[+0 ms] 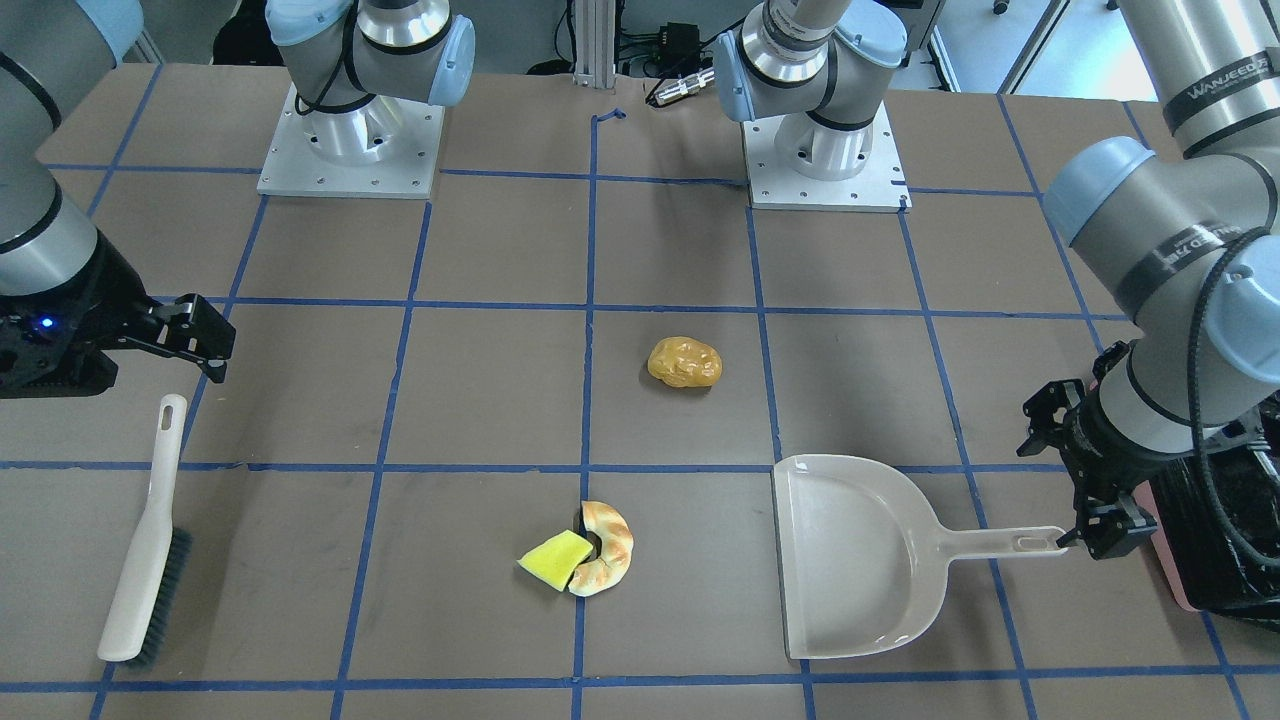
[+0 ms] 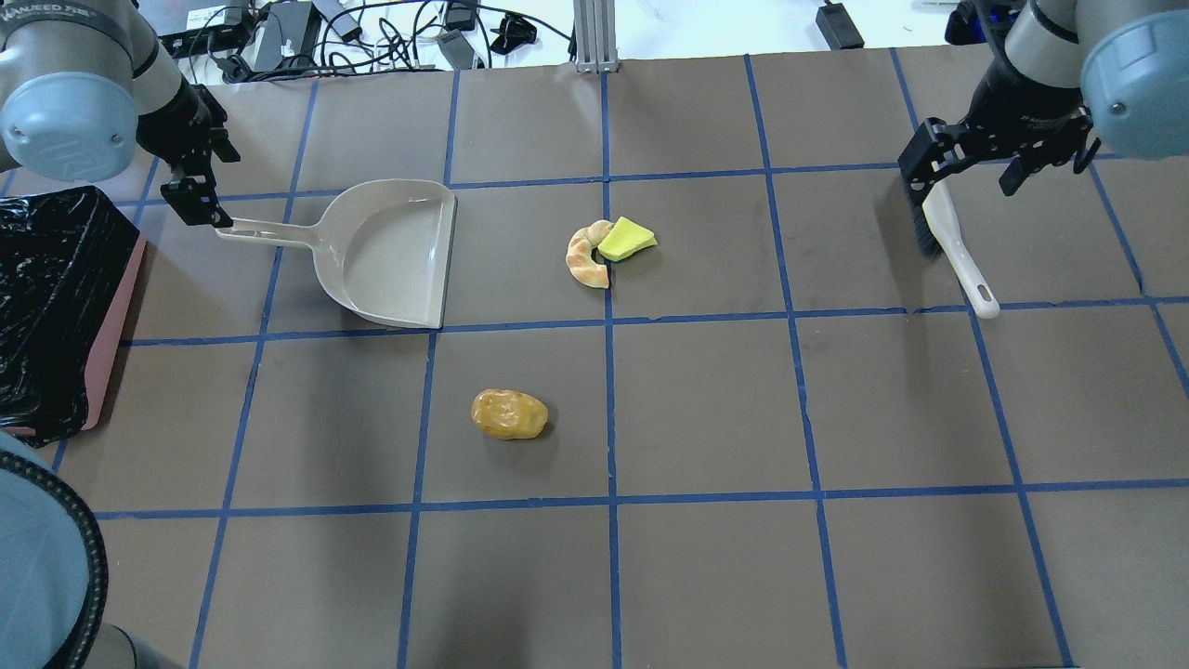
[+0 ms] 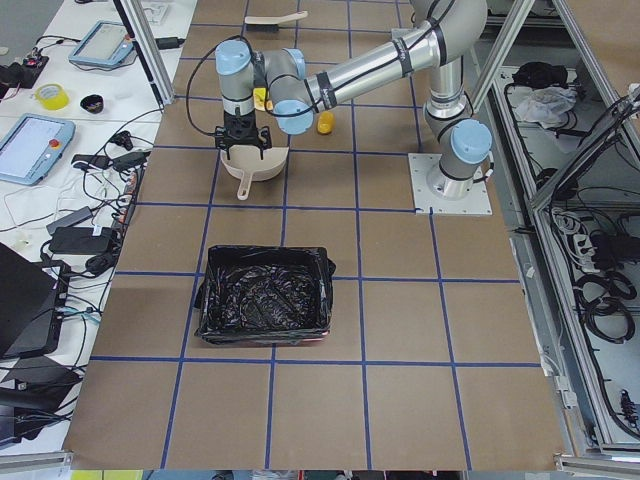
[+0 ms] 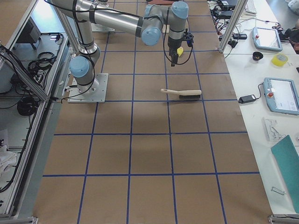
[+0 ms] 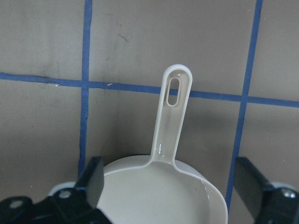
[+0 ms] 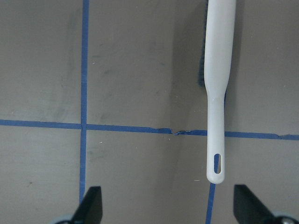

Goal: Sweep and dump trash into bin
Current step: 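Grasp the white brush handle with the right gripper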

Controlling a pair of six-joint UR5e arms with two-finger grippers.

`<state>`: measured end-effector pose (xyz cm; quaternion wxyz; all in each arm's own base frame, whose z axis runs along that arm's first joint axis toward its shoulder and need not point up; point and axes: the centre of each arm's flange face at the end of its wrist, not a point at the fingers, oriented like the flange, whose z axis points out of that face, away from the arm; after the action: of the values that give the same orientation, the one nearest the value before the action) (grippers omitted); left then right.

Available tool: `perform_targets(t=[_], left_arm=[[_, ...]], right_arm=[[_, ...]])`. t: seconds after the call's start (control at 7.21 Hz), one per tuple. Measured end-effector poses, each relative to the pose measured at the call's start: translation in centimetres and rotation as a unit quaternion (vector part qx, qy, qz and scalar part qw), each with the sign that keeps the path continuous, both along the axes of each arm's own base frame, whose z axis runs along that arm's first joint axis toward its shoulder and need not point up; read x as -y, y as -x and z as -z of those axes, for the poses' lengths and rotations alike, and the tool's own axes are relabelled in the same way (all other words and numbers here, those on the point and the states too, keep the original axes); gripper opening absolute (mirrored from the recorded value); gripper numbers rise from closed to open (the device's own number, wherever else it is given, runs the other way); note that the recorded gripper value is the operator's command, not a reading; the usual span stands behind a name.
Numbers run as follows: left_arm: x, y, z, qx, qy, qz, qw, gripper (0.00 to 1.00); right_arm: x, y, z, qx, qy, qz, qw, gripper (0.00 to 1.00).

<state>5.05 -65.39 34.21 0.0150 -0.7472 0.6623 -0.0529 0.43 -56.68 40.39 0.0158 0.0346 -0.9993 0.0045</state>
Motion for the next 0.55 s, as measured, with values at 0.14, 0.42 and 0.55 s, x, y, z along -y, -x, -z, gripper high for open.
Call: perform_targets(t=[0.14, 0.42, 0.55], left_arm=[[1.1, -0.3, 1.3, -0.004, -0.009, -0.004, 0.9999, 0.97], [2.8, -0.7, 4.3, -0.015, -0.049, 0.017, 0.9985, 0.97], [3.2, -0.9, 5.5, -0.018, -0.070, 0.028, 0.9970, 0.97]], right_arm=[[0.5, 0.6, 0.5, -0.001, 0.002, -0.001, 1.0000, 1.00], [2.1, 1.9, 2.6, -0.024, 0.002, -0.001, 0.9997, 1.00], [2.9, 2.4, 3.7, -0.034, -0.001, -0.001, 0.9994, 1.00]])
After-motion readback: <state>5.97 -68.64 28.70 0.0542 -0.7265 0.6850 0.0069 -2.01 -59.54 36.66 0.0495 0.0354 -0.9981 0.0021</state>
